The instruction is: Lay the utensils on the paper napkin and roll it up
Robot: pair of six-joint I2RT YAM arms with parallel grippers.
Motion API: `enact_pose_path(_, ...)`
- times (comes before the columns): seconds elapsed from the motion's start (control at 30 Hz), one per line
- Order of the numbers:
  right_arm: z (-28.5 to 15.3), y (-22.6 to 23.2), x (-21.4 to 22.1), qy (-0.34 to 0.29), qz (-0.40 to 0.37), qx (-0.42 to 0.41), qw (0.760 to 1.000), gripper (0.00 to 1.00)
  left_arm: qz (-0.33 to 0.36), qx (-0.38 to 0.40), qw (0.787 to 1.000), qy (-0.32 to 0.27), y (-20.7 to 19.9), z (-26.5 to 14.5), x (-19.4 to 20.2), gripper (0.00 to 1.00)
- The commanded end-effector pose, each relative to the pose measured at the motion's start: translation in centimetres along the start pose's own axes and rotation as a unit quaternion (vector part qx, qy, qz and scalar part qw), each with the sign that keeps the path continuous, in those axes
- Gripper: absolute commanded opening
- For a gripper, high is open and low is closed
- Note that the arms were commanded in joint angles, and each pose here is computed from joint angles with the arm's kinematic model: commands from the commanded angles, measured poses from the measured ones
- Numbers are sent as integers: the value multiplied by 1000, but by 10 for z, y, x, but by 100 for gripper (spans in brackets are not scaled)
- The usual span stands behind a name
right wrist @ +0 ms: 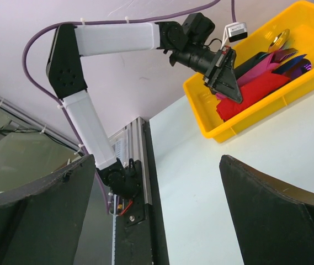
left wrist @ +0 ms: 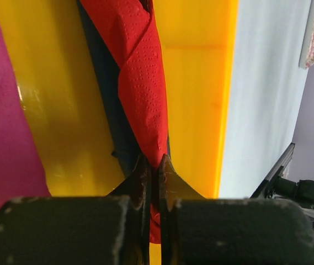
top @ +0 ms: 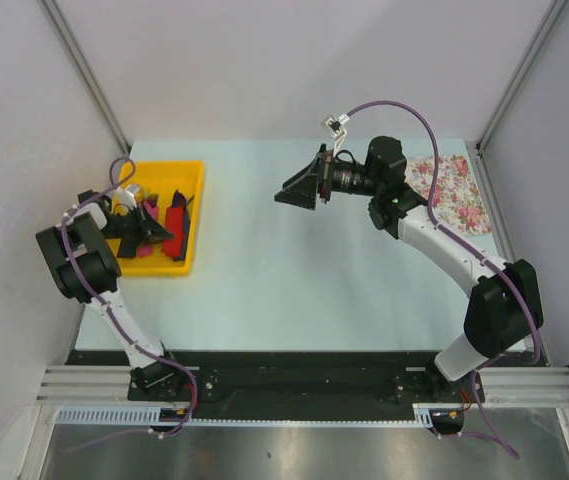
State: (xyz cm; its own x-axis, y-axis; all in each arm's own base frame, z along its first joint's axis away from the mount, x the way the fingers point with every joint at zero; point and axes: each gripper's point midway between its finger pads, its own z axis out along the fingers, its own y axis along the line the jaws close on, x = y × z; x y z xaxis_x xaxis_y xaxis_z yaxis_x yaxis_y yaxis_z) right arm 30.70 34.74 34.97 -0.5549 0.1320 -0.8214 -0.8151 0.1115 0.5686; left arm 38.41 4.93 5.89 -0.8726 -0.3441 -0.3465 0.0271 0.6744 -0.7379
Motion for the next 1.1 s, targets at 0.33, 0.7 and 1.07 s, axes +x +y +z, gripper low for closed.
enact_pose_path(0.33, -5, 6, -2, 6, -18, -12, 1000, 100, 38, -10, 999, -33, 3, -6, -25, 0)
enact_pose_path(0.7, -9, 7, 0, 8, -18, -17, 1000, 100, 44, 12, 998, -51, -13, -22, -34, 0)
enact_pose_path(1.07, -8, 6, -1, 6, -11, -24, 1000, 100, 46, 2, 998, -47, -8, -24, -30, 0)
